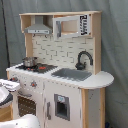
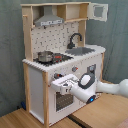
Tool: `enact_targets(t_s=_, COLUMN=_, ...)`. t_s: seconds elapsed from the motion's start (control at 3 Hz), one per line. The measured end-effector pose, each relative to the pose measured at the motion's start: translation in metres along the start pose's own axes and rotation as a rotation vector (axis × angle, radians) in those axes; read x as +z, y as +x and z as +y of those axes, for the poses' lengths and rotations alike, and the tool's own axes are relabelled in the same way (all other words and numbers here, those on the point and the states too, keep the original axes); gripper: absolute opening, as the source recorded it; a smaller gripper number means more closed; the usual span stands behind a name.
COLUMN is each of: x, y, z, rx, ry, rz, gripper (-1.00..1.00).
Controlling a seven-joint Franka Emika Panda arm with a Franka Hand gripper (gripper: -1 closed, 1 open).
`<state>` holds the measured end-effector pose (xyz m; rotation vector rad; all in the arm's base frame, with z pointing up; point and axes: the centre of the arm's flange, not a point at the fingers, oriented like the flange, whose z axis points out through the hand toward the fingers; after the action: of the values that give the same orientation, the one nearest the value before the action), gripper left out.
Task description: Play with the kitchen
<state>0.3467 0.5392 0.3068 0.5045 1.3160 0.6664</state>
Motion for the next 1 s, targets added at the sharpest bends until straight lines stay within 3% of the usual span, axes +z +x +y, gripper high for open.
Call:
enact_targets(t_s=0.33, x=-0.004, y=0.007, z=-0.005, rx=0.028, ry=0.007, rz=0.028, gripper=1.0)
enact_targets(t_s=0.67, x=-0.009, y=0.015, z=-0.008, rx=0.122, ry=0.018, rz=0.074, gripper=1.0)
enact_targets(t_s=1.0, x=-0.032, y=-0.002, z=0.038, rx=0.202, ry=-0.007, rz=0.103, gripper=1.0)
